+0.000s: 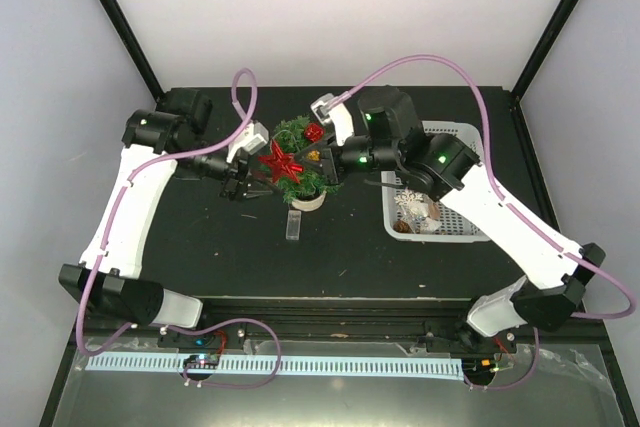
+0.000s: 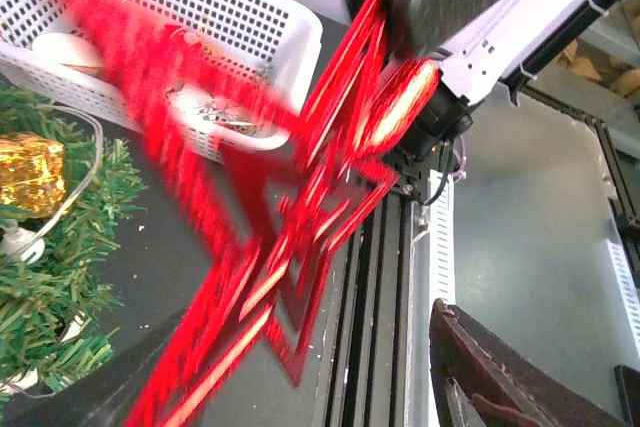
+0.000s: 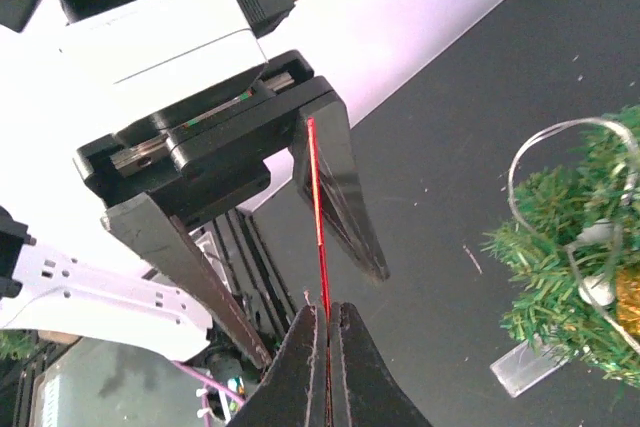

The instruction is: Decorate the small christmas tree

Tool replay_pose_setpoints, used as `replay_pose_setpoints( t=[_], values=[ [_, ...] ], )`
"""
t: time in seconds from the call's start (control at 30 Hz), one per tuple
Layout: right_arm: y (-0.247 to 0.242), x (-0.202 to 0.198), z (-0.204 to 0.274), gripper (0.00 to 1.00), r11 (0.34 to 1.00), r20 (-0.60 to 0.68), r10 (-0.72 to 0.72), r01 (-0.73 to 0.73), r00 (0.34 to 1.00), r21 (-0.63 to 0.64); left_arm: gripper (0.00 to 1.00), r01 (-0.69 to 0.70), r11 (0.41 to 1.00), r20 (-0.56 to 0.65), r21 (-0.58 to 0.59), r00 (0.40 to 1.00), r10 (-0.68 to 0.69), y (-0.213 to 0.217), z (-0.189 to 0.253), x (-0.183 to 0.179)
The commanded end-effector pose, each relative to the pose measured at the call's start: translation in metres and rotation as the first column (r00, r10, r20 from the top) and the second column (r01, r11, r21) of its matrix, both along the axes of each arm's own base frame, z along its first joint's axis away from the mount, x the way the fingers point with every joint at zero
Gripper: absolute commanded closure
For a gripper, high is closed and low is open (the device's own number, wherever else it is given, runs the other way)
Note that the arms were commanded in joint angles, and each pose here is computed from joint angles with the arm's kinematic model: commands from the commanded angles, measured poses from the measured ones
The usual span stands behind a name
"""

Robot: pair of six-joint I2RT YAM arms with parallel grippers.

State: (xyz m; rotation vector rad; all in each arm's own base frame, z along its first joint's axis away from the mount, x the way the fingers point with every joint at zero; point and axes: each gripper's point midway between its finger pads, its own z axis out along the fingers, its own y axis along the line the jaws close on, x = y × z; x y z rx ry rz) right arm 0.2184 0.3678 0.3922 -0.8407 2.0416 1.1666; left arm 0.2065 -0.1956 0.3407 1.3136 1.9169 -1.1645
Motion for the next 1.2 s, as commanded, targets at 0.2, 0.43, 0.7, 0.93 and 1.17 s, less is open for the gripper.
replay_pose_setpoints(
  t=[0.2,0.43,0.7,0.93,1.17],
  values=[
    [-0.013,0.013,0.012,0.99,0.991,-0.005,-0.11,0.11,0.994,0.081,0.38,-0.115,0.946,-0.216,-0.302,0.975,0.05,0.013,0.025,0.027],
    [-0.01,0.011,0.018,0.99,0.989,-0.013,-0.098,0.099,0.995,0.107,0.34,-0.134,0.916,-0.288,-0.377,0.957,0.021,0.011,0.025,0.033],
    [-0.007,0.011,0.014,0.99,0.989,-0.032,-0.085,0.088,0.996,0.115,0.35,-0.143,0.899,-0.313,-0.414,0.95,0.007,0.012,0.03,0.034],
    [-0.002,0.013,0.007,0.99,0.99,-0.048,-0.079,0.084,0.996,0.112,0.62,-0.145,0.89,-0.319,-0.432,0.948,-0.001,0.011,0.036,0.033],
    [0.001,0.015,-0.001,0.99,0.992,-0.057,-0.078,0.083,0.995,0.096,0.93,-0.126,0.906,-0.262,-0.405,0.965,0.017,0.012,0.046,0.033]
  ],
)
